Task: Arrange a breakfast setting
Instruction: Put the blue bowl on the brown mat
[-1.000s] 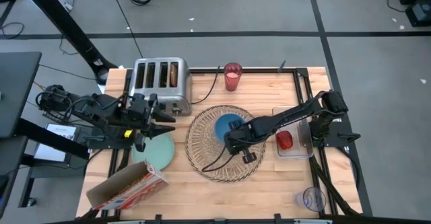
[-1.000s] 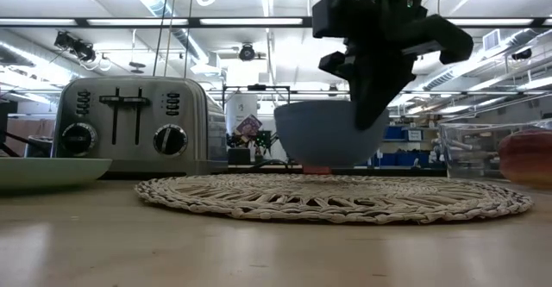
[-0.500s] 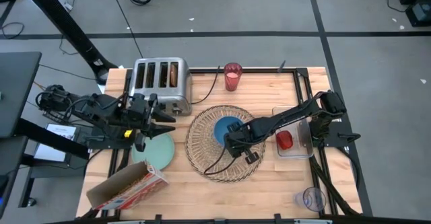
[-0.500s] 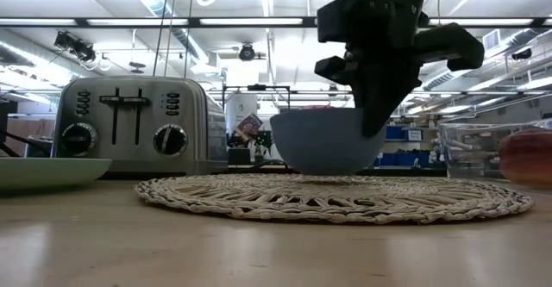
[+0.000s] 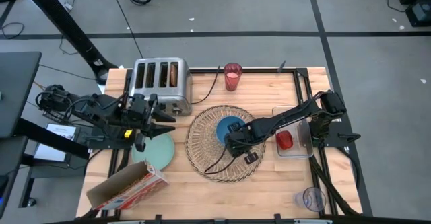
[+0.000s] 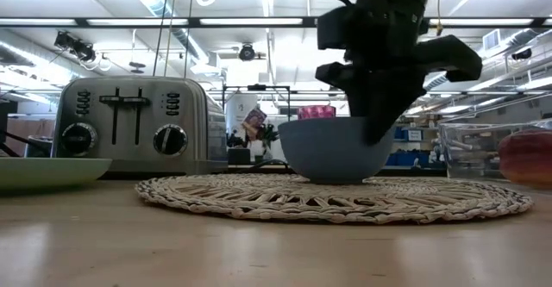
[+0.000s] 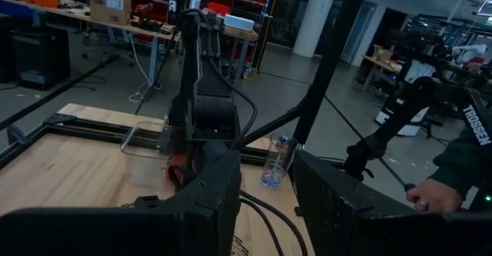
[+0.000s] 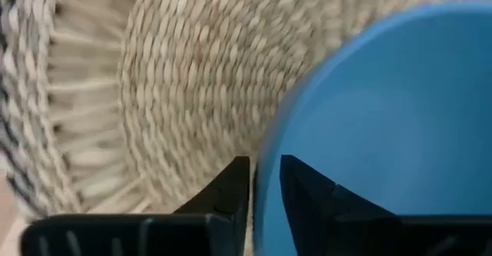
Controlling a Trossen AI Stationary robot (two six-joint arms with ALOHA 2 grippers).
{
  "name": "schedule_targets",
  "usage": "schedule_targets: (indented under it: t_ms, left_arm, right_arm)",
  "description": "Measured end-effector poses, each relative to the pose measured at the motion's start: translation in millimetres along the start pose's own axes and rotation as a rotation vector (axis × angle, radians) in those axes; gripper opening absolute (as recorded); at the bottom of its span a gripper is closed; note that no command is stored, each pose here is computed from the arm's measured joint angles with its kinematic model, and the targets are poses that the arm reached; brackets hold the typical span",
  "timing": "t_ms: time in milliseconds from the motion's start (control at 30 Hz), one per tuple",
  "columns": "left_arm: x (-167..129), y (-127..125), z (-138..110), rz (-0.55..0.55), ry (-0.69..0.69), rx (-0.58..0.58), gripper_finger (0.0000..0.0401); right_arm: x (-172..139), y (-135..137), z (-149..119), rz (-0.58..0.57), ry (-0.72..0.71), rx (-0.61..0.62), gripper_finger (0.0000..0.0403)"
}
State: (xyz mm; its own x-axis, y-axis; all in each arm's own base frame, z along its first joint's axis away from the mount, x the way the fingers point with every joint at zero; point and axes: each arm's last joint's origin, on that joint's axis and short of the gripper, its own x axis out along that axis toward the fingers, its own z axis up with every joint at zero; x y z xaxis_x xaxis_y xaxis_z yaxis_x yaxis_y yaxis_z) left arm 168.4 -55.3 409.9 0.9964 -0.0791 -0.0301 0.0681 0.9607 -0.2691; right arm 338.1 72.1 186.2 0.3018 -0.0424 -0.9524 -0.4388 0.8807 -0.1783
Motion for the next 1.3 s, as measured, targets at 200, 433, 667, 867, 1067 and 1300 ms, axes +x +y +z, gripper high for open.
schedule_targets:
  t_ms: [200, 433, 667, 867, 1067, 1300]
  left_arm:
    - [0, 0, 0, 0.000, 0.000, 0.005, 0.0130]
    - [0, 0, 0, 0.001, -0.001, 0.013, 0.0131]
    - [0, 1, 0, 0.008, -0.003, 0.006, 0.0131]
    - [0, 1, 0, 0.004, -0.001, 0.007, 0.0131]
    - [0, 1, 0, 0.005, -0.001, 0.029, 0.0131]
    - [0, 1, 0, 0.005, -0.002, 0.029, 0.0131]
  right_arm:
    - [-2, 1, 0, 0.000, -0.003, -0.001, 0.0122]
    - [-28, -3, 10, -0.024, -0.088, 0.005, 0.0154]
    - [-75, -10, 1, -0.057, -0.145, 0.114, 0.0166]
    - [-86, -23, -40, -0.062, 0.040, 0.281, 0.0165]
    - [-55, -29, -61, 0.006, 0.134, 0.351, 0.0165]
    - [-19, -30, -65, 0.030, 0.165, 0.365, 0.0165]
